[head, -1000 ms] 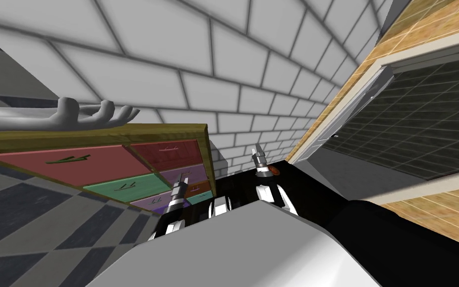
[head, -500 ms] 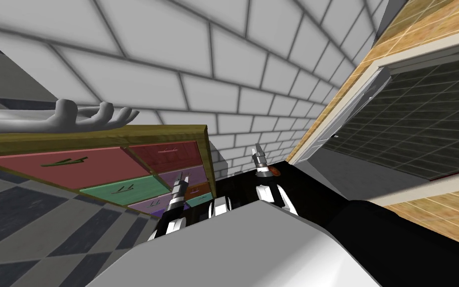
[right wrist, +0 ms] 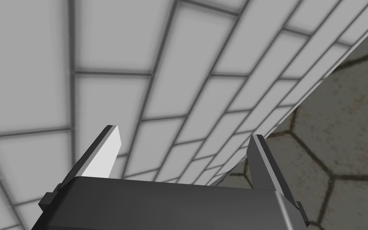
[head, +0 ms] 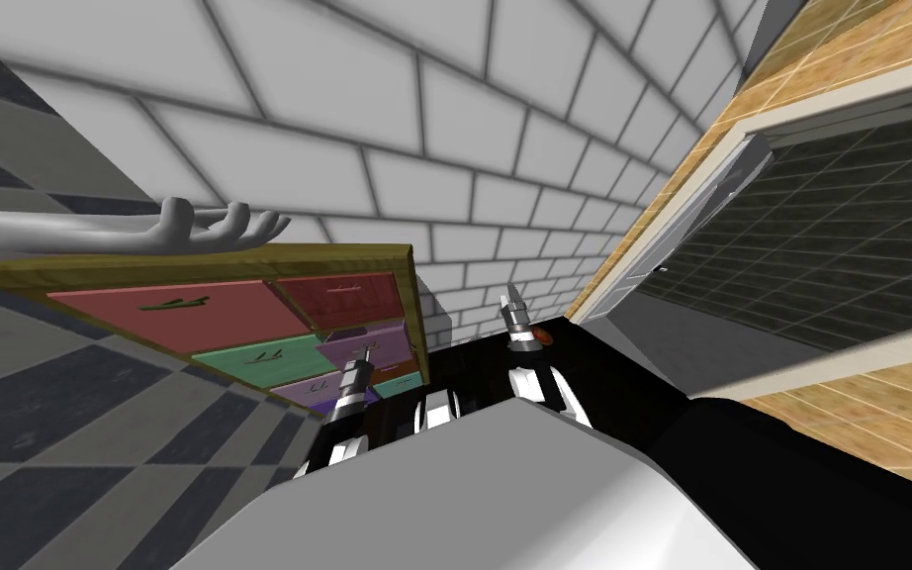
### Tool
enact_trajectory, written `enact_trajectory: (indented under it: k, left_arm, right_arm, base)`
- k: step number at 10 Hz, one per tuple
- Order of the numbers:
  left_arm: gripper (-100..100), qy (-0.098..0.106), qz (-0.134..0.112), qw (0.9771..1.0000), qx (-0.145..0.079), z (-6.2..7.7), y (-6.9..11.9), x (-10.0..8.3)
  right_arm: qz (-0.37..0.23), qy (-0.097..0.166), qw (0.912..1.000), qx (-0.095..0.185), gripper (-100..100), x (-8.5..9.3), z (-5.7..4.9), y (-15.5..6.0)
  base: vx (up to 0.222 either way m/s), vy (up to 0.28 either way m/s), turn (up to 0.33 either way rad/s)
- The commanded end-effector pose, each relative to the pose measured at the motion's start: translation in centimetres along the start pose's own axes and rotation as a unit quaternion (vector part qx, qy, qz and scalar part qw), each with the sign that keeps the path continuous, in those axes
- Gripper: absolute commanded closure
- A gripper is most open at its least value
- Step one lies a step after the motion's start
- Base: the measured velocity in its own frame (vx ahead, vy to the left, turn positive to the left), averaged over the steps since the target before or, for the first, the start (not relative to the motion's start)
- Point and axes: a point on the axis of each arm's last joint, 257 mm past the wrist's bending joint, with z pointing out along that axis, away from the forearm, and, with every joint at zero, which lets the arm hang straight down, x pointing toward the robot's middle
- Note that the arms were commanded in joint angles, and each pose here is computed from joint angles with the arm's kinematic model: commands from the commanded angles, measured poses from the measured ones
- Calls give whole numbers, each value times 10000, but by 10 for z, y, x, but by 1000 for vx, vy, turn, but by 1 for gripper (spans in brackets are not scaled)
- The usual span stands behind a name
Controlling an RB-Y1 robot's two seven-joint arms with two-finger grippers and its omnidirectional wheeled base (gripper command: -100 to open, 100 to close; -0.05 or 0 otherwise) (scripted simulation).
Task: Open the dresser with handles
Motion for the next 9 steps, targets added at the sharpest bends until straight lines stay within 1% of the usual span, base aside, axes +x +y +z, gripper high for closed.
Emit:
enact_trajectory:
  k: [1,2,4,5,9]
  left_arm:
    - [100,7,-3,10000,-22,-3,-1,0]
    - [100,19,-5,10000,-36,-8,-2,0]
    - [100,34,-10,10000,-1,-12,-6,1]
    - [-100,23,-5,10000,-49,-11,-7,0]
    - [-100,6,-5,10000,-48,-10,-29,-3]
  right_arm:
    - [0,0,10000,0,0,0,0,0]
    - [-1,0,10000,1,0,0,0,0]
    - [0,0,10000,0,0,0,0,0]
    - [0,0,10000,0,0,0,0,0]
    - [-2,0,10000,2,0,0,0,0]
  base:
    - [-96,-15,1]
    - [-148,-1,14]
    - [-198,-16,17]
    - [-94,-19,3]
    - [35,-2,-10]
